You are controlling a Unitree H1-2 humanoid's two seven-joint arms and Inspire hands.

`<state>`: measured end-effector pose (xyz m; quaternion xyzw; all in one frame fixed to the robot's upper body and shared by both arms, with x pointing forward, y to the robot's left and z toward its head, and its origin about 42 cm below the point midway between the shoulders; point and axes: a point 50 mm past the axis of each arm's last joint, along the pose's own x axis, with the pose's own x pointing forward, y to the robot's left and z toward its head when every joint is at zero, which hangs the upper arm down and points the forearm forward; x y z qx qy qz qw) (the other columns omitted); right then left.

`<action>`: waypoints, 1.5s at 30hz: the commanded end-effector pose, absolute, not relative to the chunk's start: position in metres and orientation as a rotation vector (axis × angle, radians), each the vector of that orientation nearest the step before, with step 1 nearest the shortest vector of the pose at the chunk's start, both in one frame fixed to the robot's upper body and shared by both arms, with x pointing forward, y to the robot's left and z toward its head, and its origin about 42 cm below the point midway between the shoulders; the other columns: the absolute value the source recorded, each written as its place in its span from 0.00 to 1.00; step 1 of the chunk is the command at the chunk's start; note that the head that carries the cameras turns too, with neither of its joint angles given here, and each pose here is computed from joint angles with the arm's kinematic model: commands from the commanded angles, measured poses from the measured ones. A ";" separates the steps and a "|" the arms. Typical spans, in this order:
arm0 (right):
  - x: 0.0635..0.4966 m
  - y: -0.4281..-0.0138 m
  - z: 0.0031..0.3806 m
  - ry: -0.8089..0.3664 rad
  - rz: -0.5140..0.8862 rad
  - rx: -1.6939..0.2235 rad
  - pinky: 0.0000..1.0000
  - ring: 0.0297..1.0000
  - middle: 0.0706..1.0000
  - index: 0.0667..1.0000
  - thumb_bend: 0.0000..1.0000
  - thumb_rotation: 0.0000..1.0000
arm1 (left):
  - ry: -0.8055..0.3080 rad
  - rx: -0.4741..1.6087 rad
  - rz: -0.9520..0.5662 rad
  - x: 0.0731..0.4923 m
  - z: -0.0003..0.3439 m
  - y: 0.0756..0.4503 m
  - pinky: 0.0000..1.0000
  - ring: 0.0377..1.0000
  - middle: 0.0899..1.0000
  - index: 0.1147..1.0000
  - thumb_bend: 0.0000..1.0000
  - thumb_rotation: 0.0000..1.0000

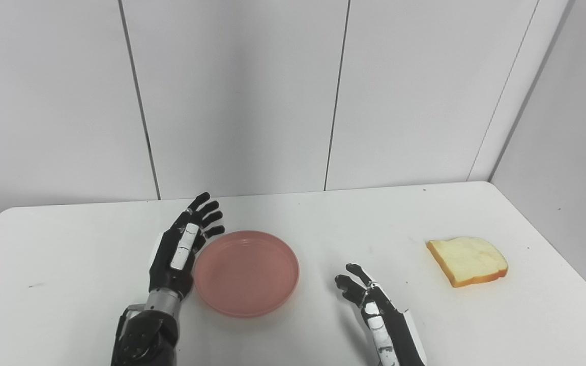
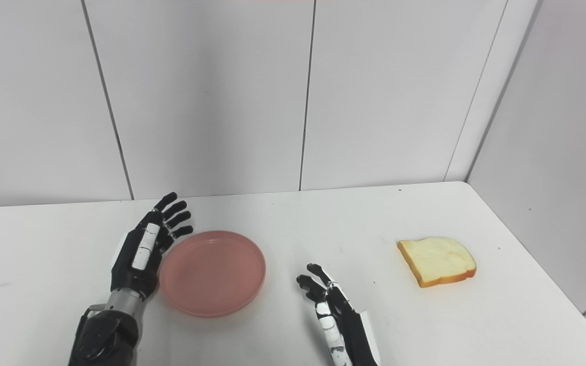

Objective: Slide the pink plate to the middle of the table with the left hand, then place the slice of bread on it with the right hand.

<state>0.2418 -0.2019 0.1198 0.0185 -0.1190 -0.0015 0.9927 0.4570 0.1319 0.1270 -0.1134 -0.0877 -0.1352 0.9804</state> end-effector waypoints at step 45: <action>0.304 -0.396 0.252 -0.519 -0.266 -0.693 0.73 0.80 0.83 0.85 0.73 0.92 | -0.124 -0.200 -0.247 0.470 0.108 0.157 0.71 0.80 0.78 0.77 0.96 0.69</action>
